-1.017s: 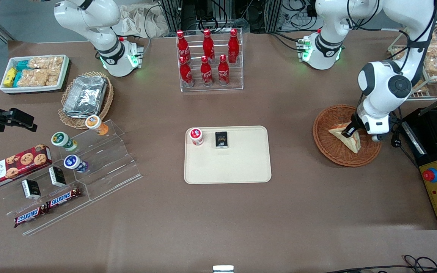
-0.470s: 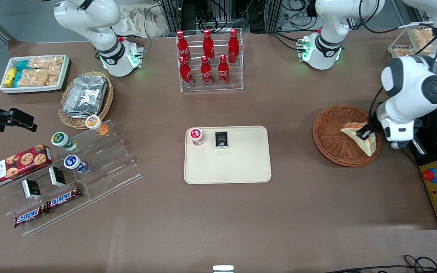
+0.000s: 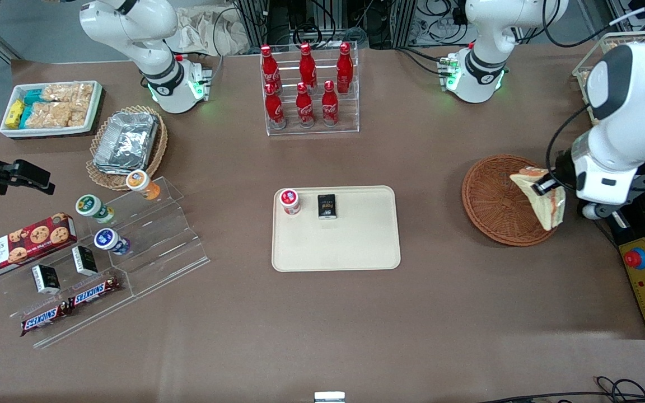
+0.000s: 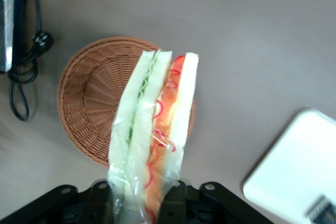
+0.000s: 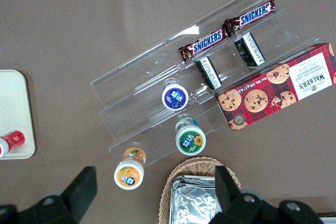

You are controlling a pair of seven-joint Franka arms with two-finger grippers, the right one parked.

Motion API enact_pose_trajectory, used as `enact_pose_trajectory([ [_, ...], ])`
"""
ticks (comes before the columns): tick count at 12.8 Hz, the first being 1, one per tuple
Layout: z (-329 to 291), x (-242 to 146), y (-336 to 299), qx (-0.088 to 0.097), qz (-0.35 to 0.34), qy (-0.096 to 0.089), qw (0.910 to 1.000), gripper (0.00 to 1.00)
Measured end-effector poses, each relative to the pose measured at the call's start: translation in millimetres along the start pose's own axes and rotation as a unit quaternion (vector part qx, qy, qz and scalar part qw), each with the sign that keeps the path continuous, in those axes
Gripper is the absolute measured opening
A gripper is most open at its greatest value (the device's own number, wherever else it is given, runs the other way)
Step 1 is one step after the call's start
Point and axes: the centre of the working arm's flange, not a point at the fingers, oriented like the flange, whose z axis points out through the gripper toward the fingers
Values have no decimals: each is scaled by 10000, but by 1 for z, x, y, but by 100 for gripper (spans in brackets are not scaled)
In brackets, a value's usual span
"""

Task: Place sandwich from basket to tray
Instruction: 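Lift the sandwich up out of the basket with the left gripper, then carry the sandwich over to the cream tray and lower it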

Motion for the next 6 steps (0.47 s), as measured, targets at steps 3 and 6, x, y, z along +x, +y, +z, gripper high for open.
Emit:
enact_pose_trajectory([
  [3,-30,-47,67,-3,773,83,9970,24],
  [6,-1,-87,132,63,1442,-75,9895,24],
])
